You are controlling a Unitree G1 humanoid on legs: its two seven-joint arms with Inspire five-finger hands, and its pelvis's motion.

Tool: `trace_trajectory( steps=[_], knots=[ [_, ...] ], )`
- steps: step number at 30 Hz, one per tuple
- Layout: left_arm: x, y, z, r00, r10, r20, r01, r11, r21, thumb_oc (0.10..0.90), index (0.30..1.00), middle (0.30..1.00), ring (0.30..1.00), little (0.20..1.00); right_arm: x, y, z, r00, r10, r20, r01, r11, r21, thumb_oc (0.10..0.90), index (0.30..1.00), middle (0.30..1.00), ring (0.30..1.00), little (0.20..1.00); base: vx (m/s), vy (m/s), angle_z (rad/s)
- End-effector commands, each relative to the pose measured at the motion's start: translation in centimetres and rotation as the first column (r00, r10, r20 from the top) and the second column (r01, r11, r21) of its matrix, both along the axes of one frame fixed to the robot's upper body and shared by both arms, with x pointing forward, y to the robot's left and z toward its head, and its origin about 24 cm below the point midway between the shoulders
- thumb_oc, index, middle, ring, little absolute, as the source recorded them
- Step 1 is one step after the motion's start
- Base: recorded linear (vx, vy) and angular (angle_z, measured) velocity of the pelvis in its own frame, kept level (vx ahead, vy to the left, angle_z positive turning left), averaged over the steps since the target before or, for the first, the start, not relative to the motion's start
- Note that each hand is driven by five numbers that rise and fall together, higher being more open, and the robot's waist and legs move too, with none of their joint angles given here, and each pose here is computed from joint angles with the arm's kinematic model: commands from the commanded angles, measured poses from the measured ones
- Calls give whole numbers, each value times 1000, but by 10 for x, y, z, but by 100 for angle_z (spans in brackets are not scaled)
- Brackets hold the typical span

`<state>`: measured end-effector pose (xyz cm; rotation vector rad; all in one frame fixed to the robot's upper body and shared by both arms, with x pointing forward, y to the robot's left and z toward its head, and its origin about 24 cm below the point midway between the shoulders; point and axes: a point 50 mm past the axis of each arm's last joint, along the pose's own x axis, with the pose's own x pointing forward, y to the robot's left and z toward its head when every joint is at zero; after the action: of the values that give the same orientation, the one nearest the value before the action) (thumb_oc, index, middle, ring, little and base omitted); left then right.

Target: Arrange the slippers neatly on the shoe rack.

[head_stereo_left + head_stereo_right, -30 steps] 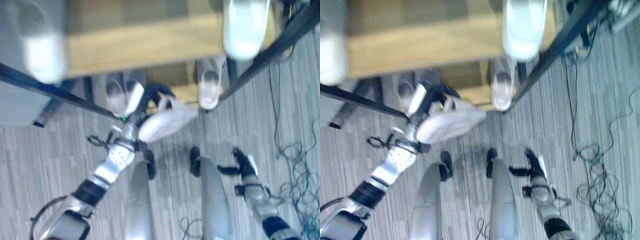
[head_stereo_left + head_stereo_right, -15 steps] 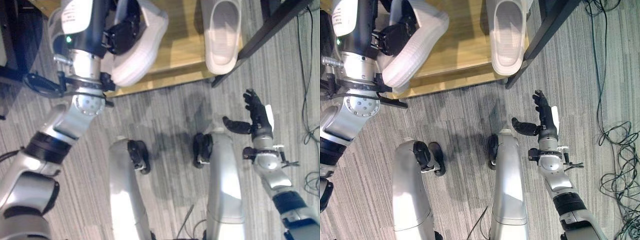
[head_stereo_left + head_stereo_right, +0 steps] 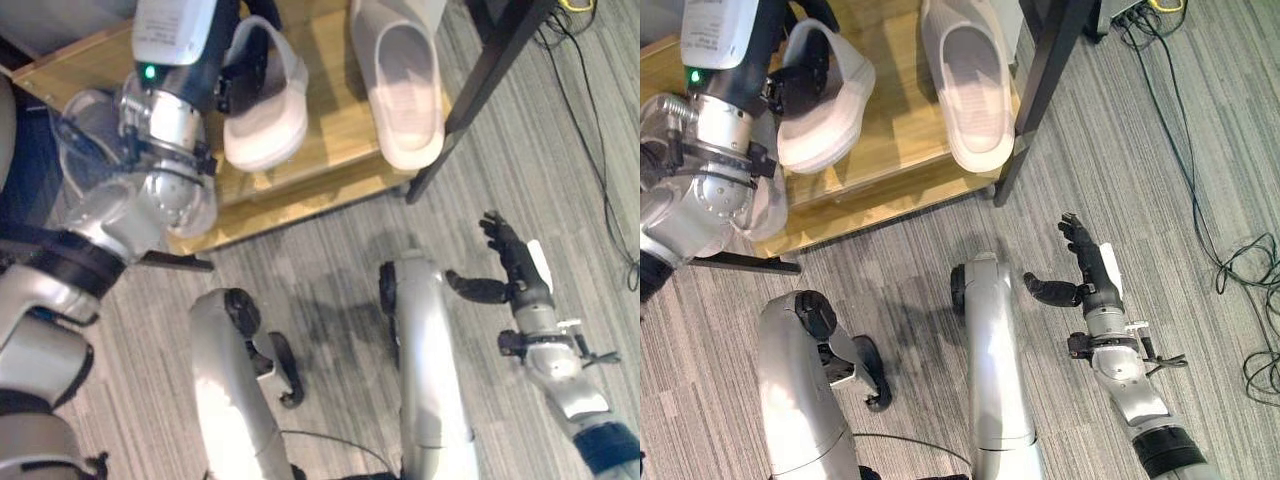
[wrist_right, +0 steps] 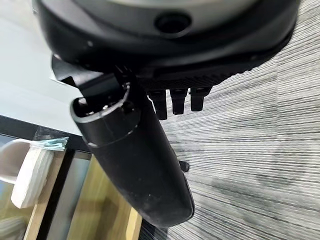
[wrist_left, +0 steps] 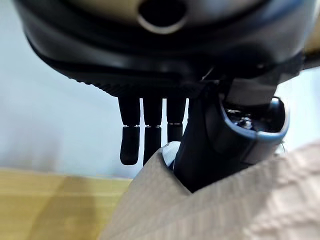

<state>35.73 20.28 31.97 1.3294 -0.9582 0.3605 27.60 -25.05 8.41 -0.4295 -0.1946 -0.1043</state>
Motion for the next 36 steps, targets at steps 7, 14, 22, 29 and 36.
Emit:
trace_trajectory(
  steps=[7,14,22,29,36],
  knots=[
    [-3,-21,65,979,-10,204,17,999,-35,400,300,300,300,300,-10,16,50,958,155,242,-150,988,-37,800,900,900,900,900,18,42,-3],
    [8,-19,70,984,66,167,-62,998,-30,800,900,900,900,900,-12,17,48,958,181,222,-173,983,-54,800,900,900,900,900,0,4,1],
    [7,-25,76,988,13,155,-1,997,-75,800,900,900,900,900,-12,17,47,959,188,211,-179,982,-61,800,900,900,900,900,1,0,0],
    [-3,-43,57,976,-139,166,156,983,-96,800,900,900,900,900,-11,14,47,964,163,213,-150,986,-73,800,900,900,900,900,-2,-10,4],
    [-11,-47,35,964,-229,136,245,963,-110,800,900,900,900,900,-9,14,49,962,156,222,-140,986,-88,800,900,900,900,900,-3,-8,3]
  ],
)
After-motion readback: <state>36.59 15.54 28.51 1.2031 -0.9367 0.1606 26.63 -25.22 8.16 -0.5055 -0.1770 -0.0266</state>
